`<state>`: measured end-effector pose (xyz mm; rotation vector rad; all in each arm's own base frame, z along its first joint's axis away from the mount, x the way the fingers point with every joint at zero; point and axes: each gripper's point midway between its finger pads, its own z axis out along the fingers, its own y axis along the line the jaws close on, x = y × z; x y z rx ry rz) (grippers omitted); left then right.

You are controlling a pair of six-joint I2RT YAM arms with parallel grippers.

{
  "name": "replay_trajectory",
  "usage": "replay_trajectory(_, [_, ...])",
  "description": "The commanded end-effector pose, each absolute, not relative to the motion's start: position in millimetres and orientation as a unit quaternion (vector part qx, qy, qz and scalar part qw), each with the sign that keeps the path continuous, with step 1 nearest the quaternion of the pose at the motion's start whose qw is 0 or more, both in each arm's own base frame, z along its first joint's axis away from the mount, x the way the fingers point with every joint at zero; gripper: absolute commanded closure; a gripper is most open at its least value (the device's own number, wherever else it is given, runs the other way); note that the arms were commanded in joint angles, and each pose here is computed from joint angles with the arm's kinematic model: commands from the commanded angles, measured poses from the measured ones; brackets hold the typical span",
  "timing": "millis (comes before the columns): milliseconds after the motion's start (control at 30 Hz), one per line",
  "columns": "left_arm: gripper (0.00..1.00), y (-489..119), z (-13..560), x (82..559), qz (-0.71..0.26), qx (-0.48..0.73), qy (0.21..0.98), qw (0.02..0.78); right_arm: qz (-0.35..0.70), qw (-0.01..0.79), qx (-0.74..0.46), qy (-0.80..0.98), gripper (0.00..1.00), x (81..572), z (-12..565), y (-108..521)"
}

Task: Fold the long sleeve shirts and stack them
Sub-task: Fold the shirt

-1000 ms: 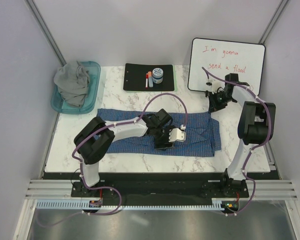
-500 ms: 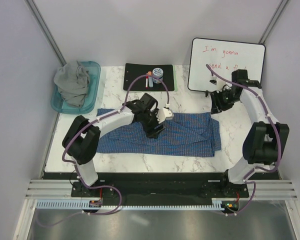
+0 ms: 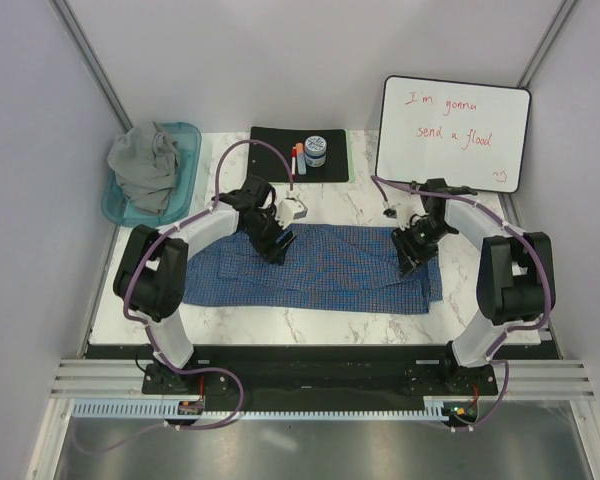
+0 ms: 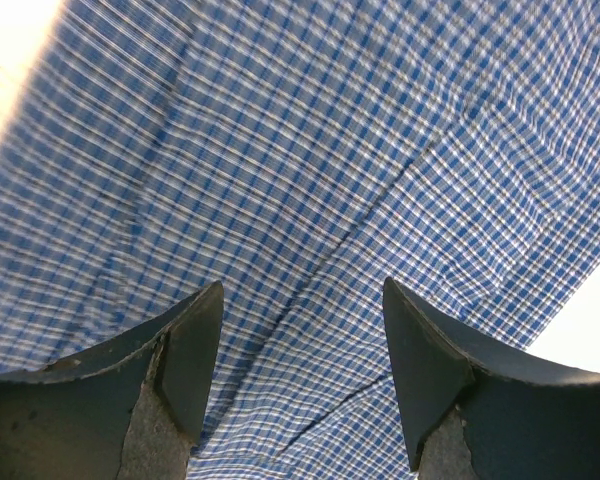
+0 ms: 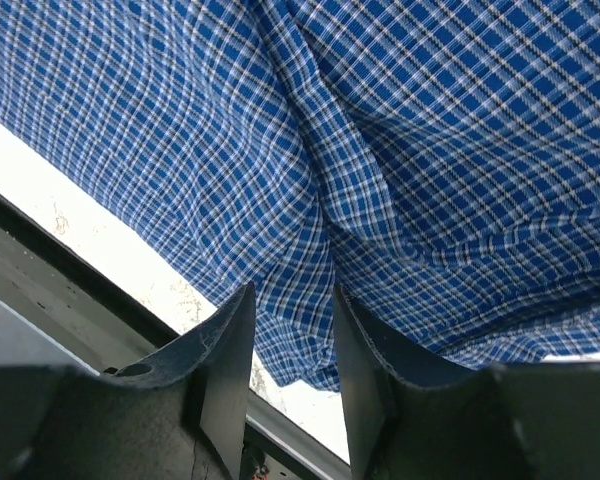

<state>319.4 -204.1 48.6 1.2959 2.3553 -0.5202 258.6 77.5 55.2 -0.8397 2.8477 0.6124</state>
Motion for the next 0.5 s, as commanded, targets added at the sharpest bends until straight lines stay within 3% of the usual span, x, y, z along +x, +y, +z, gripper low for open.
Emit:
replay_trajectory(0, [0.28,-205,56,311,-0.195,0.459,0.842,0.206,0.201,0.051,-0.280,0.937,0.56,262,48,82])
replay_trajectory(233, [0.28,-201,54,314,-0.192,0.454,0.845,0.208,0.191,0.037,-0.288,0.938,0.62,261,37,83])
replay_trajectory(333, [0.28,-200,56,314,-0.191,0.454,0.845,0.210,0.188,0.039,-0.293,0.937,0.75,266,40,85])
replay_trajectory(433, [0.28,-198,57,315,-0.187,0.455,0.844,0.213,0.179,0.047,-0.299,0.936,0.98,272,45,83])
replay_trajectory(467, [0.28,-197,56,315,-0.187,0.454,0.845,0.212,0.176,0.050,-0.299,0.936,1.00,274,47,83])
